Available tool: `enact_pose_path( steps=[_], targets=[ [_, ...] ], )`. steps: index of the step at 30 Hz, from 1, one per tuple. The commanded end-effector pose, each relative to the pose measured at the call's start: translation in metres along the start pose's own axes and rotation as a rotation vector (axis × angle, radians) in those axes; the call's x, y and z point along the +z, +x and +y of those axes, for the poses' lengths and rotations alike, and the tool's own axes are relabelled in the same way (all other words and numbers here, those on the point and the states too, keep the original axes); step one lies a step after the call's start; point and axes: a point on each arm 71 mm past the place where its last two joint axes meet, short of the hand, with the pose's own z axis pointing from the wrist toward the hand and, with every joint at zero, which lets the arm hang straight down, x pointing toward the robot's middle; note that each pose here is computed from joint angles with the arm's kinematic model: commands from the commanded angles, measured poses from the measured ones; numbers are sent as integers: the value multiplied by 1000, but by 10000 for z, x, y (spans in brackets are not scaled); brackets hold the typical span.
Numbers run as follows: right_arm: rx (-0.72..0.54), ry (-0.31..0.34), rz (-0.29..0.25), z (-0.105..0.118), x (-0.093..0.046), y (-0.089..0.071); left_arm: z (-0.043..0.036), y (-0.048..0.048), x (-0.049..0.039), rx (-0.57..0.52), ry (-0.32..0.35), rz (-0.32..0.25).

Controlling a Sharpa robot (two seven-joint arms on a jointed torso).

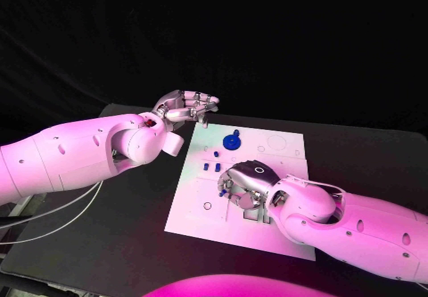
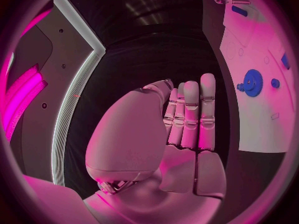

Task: Assemble the parts on the task board

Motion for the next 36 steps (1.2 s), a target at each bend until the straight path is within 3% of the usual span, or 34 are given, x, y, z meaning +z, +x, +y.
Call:
enact_pose_path(
  steps=[1, 24, 36],
  targets=[
    [-12, 3, 16, -1, 4, 33, -8, 23, 4, -11, 4, 17],
    [-23, 1, 62, 35, 48, 94, -7, 26, 3, -12, -1, 19],
    [-13, 11, 5, 30, 31, 53, -5, 24, 1, -12, -5, 21]
  ],
)
